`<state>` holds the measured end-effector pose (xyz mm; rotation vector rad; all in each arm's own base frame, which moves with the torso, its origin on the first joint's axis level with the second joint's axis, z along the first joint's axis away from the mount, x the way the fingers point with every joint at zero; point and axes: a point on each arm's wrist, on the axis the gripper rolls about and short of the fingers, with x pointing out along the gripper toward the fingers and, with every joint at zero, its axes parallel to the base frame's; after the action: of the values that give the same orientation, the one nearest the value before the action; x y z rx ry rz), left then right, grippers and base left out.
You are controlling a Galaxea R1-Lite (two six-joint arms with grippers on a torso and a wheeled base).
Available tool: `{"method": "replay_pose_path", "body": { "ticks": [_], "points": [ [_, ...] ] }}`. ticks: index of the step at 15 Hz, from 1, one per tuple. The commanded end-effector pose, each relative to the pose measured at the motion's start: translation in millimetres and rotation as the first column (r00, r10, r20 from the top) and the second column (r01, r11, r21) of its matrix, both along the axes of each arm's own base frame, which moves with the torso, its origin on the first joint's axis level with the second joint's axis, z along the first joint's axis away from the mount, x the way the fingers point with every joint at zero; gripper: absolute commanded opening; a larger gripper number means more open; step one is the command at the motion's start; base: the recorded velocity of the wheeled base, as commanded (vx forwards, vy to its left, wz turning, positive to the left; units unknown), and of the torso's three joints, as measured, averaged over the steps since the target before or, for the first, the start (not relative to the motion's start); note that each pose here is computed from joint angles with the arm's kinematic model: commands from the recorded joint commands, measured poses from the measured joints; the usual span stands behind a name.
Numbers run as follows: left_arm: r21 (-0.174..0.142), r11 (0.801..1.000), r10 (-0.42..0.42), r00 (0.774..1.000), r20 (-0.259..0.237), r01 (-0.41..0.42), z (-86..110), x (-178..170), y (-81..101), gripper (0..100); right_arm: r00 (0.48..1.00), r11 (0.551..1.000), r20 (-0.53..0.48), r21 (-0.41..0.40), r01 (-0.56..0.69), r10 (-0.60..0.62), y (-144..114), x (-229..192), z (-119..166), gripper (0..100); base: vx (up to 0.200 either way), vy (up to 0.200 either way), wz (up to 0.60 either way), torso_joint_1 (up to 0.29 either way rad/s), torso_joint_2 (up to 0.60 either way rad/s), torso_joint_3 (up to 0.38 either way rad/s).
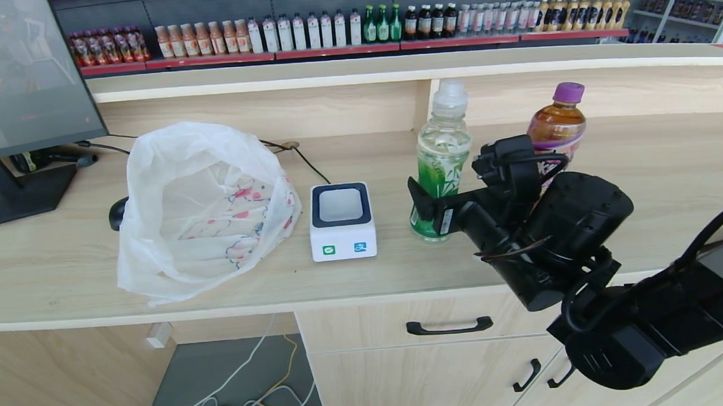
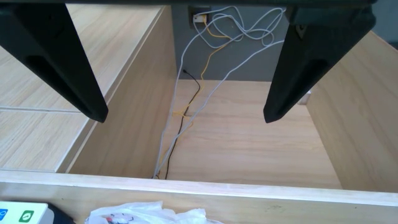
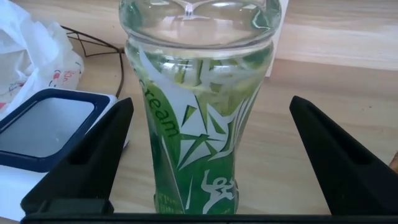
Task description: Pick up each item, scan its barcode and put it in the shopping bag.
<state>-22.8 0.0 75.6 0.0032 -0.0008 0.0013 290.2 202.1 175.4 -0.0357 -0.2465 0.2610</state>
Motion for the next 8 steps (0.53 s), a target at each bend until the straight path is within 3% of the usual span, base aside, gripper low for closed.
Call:
{"method": "replay_pose_path", "body": {
  "ticks": [1, 8],
  "points": [
    [0.0, 1.0, 0.0, 1.0, 0.001, 0.0, 0.0, 0.0, 0.0, 100, 1.0, 1.0, 0.008, 0.002, 0.004, -0.004, 0.7, 8.0, 0.8, 100, 0.0, 0.0, 0.0, 0.0, 0.0, 0.0],
    [0.0, 1.0, 0.002, 1.0, 0.001, -0.002, 0.0, 0.0, 0.0, 100, 1.0, 1.0, 0.004, -0.011, -0.001, 0.001, -1.0, 23.9, 6.6, 100, 0.0, 0.0, 0.0, 0.0, 0.0, 0.0]
  ]
}}
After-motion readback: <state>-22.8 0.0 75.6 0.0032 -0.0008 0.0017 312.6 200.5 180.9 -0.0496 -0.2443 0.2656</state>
